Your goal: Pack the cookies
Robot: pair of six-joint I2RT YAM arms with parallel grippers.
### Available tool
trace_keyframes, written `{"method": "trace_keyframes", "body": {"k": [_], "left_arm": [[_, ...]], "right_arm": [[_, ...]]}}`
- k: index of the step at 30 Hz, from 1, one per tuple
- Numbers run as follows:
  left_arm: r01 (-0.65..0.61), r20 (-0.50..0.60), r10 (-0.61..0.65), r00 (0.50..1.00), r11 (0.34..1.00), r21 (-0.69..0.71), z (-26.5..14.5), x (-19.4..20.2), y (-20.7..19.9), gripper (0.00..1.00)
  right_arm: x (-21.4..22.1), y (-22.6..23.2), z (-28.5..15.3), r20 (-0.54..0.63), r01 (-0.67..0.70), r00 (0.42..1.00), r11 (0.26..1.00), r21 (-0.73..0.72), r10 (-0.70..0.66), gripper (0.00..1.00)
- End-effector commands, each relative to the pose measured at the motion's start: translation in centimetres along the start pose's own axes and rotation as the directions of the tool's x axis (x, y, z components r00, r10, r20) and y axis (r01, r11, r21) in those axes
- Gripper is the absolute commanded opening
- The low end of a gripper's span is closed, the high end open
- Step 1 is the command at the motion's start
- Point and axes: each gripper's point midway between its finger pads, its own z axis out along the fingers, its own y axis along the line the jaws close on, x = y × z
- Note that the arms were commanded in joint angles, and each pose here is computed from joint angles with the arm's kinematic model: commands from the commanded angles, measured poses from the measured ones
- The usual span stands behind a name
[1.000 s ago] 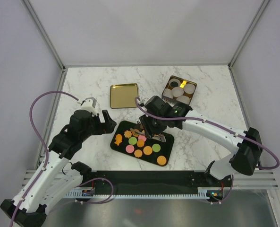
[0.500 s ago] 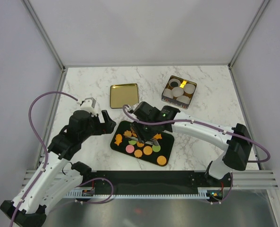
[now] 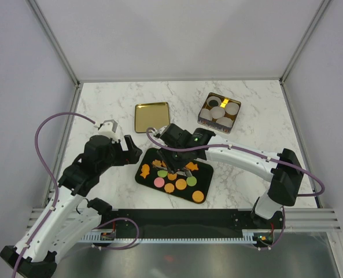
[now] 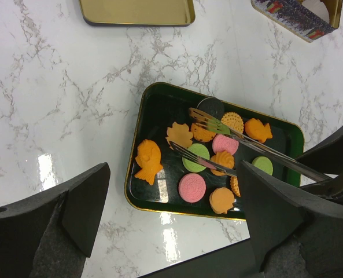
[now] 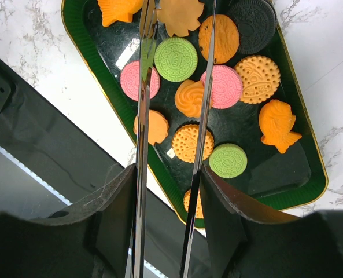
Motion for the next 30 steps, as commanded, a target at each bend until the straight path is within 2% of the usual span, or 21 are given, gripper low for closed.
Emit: {"method": "trace_keyframes", "body": {"k": [1,30], "left_arm": [[-0.017,0.033,0.017,0.999,1.0,0.002,-0.5,-1.0,-0.1,0.99],[-0.015,0.035,0.015,0.999,1.0,0.007,-0.6,-1.0,-0.1,0.99]], "right_arm": [[-1.4,0.6,-0.4,0.038,0.023,0.999,1.0,-0.006,-0.023,0.54],[-1.2,1.6,1.2,0.018,0.029,0.999,0.999,-0.014,-0.029,0.54]]}}
